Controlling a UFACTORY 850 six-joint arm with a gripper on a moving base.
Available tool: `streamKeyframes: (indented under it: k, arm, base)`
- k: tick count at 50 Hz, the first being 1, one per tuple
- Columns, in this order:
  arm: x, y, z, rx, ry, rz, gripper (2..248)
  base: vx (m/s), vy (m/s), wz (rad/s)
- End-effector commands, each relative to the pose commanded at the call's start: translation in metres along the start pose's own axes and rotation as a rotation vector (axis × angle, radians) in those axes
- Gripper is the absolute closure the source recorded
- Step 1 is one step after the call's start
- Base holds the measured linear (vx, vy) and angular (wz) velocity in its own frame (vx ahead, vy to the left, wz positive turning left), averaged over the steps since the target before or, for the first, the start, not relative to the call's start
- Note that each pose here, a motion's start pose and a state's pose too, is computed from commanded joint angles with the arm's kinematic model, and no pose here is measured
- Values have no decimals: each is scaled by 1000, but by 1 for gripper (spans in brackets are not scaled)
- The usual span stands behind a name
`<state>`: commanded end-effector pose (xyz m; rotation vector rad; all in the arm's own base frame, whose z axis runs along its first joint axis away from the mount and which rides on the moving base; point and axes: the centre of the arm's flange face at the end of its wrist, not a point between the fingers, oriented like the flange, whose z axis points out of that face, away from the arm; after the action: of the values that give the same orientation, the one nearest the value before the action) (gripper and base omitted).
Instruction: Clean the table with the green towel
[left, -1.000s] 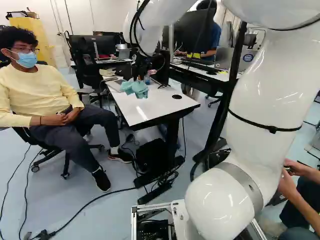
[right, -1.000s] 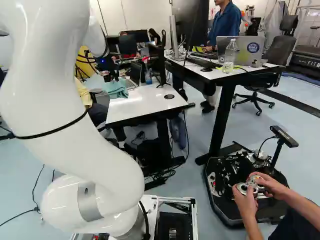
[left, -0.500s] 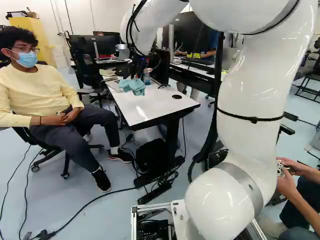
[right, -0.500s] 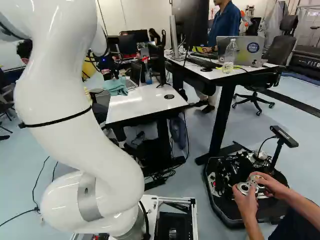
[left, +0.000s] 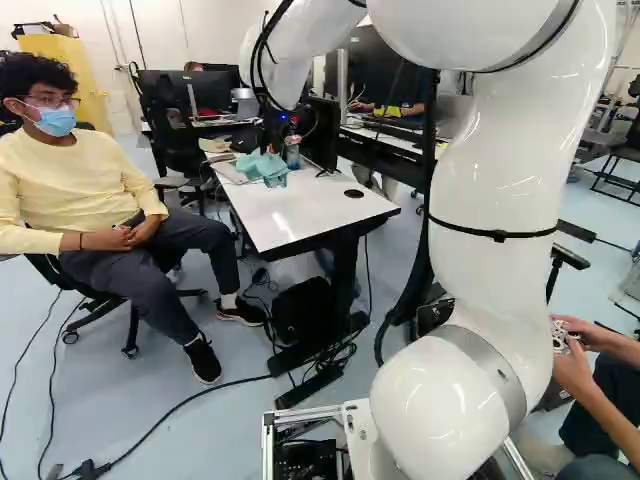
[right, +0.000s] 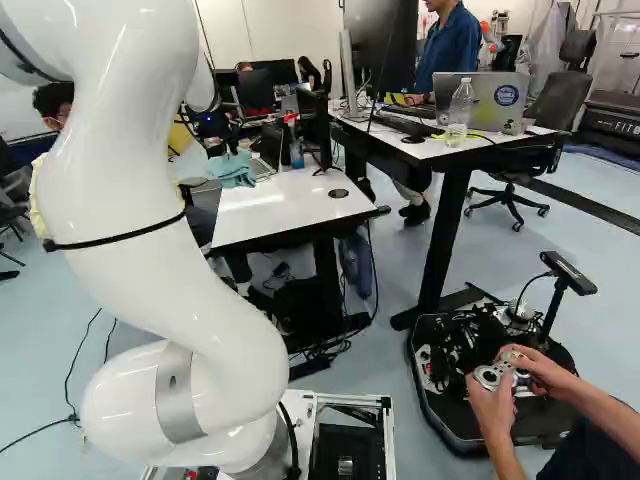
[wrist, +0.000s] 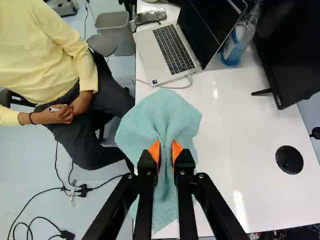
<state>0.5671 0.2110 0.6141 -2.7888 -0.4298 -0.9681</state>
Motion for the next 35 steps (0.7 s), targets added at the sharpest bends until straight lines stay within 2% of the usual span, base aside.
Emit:
streamKeyframes:
  k: [18,35]
  arm:
    - [-4,-8,23,7,-17,-11,199]
    - [-9,-9,45,6,-17,-11,199]
  base:
    - [0,0,0]
    - [0,0,0]
